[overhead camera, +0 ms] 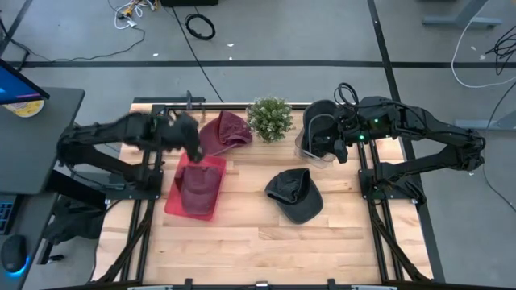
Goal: Pick & Place hat
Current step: Put the red cap into the red bin
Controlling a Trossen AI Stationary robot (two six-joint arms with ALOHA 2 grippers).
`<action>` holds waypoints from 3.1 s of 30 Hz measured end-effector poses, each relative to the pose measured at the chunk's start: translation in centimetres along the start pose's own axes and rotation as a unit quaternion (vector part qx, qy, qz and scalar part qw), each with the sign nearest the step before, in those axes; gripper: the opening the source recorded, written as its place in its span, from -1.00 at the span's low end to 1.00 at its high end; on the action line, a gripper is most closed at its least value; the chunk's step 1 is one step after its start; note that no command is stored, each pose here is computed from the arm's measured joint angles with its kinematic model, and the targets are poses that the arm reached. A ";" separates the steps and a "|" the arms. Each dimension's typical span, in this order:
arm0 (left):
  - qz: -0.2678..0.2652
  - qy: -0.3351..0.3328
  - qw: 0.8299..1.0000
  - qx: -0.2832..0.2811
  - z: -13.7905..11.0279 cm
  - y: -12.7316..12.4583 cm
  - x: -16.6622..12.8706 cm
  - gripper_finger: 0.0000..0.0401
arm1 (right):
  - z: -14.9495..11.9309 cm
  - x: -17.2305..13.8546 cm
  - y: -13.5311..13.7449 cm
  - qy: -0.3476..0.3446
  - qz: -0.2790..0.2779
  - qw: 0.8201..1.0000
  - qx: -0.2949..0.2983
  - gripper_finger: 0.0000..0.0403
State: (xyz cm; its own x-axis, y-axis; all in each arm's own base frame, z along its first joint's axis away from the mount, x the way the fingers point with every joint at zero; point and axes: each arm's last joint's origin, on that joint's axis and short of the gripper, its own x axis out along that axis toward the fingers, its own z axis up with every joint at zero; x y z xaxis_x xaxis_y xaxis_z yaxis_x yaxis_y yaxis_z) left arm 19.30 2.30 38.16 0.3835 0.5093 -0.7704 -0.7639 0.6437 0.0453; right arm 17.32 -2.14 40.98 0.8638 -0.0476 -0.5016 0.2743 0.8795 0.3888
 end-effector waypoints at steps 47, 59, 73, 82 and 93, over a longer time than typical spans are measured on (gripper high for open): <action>-0.042 0.278 0.959 0.015 5.6 9.8 24.3 0.25 | 0.4 0.0 0.2 -0.020 0.009 1.000 0.006 0.33; -0.056 0.295 0.953 -0.040 5.3 12.1 24.3 0.25 | 0.4 0.0 0.2 -0.019 0.009 1.000 0.009 0.33; -0.036 0.245 0.962 -0.116 -2.3 12.2 23.4 0.09 | 0.4 0.0 0.1 -0.023 0.001 1.000 0.009 0.33; -0.046 0.150 0.962 -0.223 -6.6 12.6 22.9 0.14 | 0.5 0.0 0.1 -0.030 -0.001 0.999 0.017 0.33; -0.041 0.102 0.959 -0.259 -9.5 12.5 24.6 0.17 | 0.6 0.0 0.2 -0.034 0.001 0.999 0.024 0.33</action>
State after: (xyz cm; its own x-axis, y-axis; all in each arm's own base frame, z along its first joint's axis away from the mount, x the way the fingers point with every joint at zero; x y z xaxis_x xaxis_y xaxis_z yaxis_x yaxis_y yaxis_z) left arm 14.24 17.47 13.70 0.3841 0.3119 -0.8690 -0.9113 0.2790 -0.3026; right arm 17.61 -2.26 41.50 0.8904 -0.0788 -0.4483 0.2908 0.8562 0.4271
